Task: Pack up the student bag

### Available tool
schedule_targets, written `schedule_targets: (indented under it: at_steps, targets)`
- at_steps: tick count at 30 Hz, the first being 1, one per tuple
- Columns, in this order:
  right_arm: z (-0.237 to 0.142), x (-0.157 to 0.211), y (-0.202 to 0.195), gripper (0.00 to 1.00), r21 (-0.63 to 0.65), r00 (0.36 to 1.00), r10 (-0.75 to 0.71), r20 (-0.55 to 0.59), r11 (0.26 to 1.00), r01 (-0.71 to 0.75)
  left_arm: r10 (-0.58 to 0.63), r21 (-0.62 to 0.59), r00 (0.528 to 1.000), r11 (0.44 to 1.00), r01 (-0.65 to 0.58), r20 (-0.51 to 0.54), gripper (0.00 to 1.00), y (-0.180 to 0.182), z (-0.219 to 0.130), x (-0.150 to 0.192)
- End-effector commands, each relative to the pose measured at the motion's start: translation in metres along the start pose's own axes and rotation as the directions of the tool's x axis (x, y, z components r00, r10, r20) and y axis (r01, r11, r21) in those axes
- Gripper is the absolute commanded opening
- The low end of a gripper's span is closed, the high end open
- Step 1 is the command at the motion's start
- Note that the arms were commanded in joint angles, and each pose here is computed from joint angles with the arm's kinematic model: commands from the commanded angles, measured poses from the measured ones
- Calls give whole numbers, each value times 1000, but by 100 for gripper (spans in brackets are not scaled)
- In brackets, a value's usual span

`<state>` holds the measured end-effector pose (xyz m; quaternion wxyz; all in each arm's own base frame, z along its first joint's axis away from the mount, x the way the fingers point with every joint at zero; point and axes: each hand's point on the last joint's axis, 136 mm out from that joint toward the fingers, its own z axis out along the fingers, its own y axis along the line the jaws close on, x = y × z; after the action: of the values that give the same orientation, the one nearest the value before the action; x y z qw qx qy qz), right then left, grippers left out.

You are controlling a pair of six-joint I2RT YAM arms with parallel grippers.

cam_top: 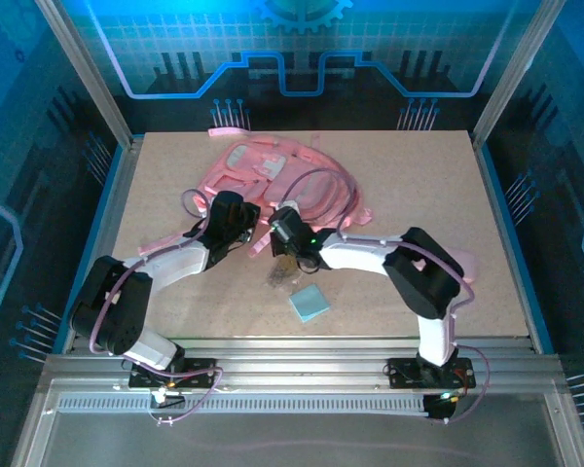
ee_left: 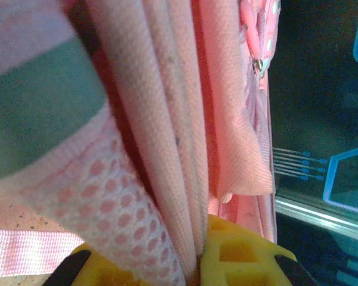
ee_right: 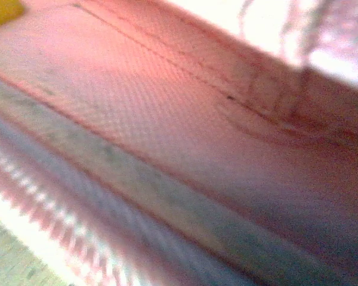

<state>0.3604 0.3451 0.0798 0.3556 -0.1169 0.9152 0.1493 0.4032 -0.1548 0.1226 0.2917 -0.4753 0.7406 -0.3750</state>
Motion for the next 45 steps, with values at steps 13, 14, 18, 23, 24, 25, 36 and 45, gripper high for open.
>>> schedule_targets:
  at_steps: [13, 14, 18, 23, 24, 25, 36, 45]
  targets:
    - [-70, 68, -106, 0, -146, 798, -93, -595, 989, 6, 214, 120, 970, 972, -201, -112, 0, -39, 11, -33]
    - [-72, 70, -114, 0, -134, 783, -98, -614, 991, 19, 220, 120, 969, 971, -206, -115, 0, -38, 11, -34]
    - [-79, 72, -144, 0, -48, 747, -140, -650, 988, 144, 247, 128, 960, 965, -230, -135, 0, -40, 12, -36]
    - [-84, 50, -168, 0, 44, 790, -102, -604, 986, 161, 274, 129, 947, 959, -254, -170, 0, -40, 12, -33]
    - [-84, 44, -167, 0, 42, 803, -107, -587, 986, 162, 277, 131, 945, 958, -256, -174, 0, -40, 12, -32]
    - [-85, 41, -168, 0, 47, 809, -109, -578, 985, 166, 282, 132, 943, 956, -261, -177, 0, -40, 12, -32]
    - [-99, 19, -214, 0, 180, 764, -177, -620, 916, 359, 410, 110, 893, 912, -396, -187, 0, -46, 29, -60]
    - [-101, 30, -87, 0, -298, 805, -303, -510, 940, 165, 424, 187, 886, 901, -392, -186, 23, -88, 98, -86]
